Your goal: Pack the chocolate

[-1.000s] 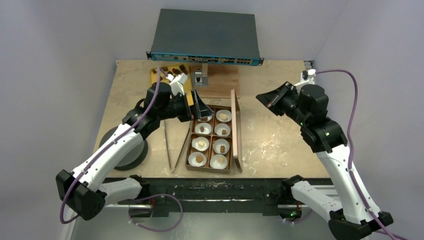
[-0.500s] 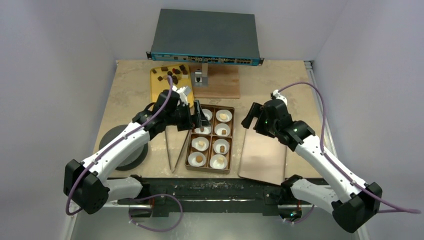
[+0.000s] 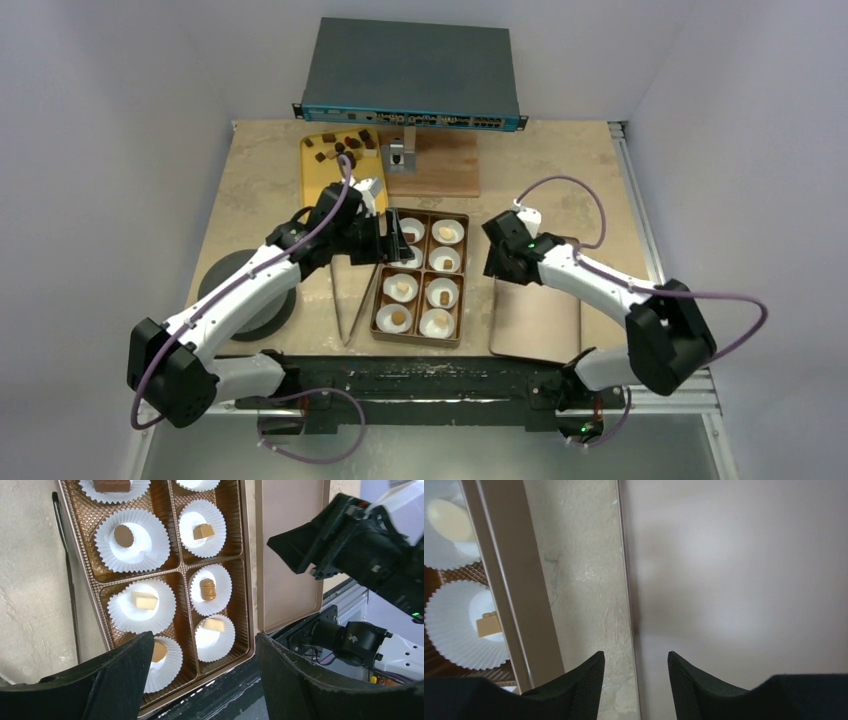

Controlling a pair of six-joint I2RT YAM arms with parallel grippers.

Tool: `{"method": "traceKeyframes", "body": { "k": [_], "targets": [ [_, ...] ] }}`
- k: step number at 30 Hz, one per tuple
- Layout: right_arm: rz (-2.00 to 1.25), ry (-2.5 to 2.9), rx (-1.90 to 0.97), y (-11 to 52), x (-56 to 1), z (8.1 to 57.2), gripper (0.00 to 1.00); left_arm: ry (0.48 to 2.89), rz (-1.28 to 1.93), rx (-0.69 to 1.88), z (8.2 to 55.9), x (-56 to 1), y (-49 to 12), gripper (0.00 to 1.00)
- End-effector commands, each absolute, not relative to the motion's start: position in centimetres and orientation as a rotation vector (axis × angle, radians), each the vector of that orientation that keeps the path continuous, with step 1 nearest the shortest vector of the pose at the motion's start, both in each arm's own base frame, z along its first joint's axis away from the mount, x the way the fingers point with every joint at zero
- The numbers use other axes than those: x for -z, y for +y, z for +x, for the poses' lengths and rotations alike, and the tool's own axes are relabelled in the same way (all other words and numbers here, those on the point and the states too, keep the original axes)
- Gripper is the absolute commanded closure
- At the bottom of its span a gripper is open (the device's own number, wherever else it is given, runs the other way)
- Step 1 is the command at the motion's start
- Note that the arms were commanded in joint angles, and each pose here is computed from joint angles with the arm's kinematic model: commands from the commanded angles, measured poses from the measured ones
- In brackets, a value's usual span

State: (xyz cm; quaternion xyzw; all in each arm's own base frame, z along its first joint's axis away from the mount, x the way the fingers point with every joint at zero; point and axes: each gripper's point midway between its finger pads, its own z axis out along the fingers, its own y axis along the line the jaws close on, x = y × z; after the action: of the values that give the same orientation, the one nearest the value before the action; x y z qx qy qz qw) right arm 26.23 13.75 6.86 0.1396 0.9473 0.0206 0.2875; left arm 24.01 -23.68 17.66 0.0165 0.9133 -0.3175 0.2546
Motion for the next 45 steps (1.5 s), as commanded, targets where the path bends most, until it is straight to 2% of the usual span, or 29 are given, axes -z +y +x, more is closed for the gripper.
{"method": "traceKeyframes", "body": {
  "k": [1,10,15,20,31,32,34,36,42,45],
  "targets": [
    [0.362,2.518,0.006,14.9,-4.7,27.1,0.56,2.431,0.087,0.834,24.0,-18.8,-23.1,0.26],
    [0.334,2.584,0.131,15.9,-0.6,26.7,0.71,2.389,0.102,0.814,23.6,-20.8,-22.3,0.26],
    [0.325,2.598,0.138,16.1,0.3,26.5,0.89,2.374,0.105,0.825,23.6,-21.6,-22.3,0.26],
    [0.326,2.590,0.107,16.3,-0.4,26.6,1.00,2.372,0.105,0.818,23.6,-21.9,-22.2,0.26],
    [0.323,2.526,-0.006,17.3,-4.4,27.4,1.00,2.384,0.111,0.783,23.8,-21.9,-21.8,0.27],
    [0.324,2.521,-0.003,17.2,-4.7,27.4,0.97,2.386,0.111,0.777,23.7,-21.8,-21.8,0.26],
    [0.326,2.509,-0.011,17.1,-5.2,27.4,0.79,2.386,0.110,0.777,23.7,-21.8,-21.7,0.27],
    [0.329,2.511,-0.027,17.2,-5.1,27.3,0.72,2.387,0.112,0.784,23.7,-21.8,-21.8,0.26],
    [0.334,2.560,0.020,16.9,-2.6,26.6,0.71,2.388,0.116,0.785,23.6,-21.9,-21.6,0.26],
    [0.342,2.582,-0.015,17.1,-1.2,26.0,0.76,2.394,0.126,0.803,23.6,-21.9,-22.0,0.26]
  ]
}}
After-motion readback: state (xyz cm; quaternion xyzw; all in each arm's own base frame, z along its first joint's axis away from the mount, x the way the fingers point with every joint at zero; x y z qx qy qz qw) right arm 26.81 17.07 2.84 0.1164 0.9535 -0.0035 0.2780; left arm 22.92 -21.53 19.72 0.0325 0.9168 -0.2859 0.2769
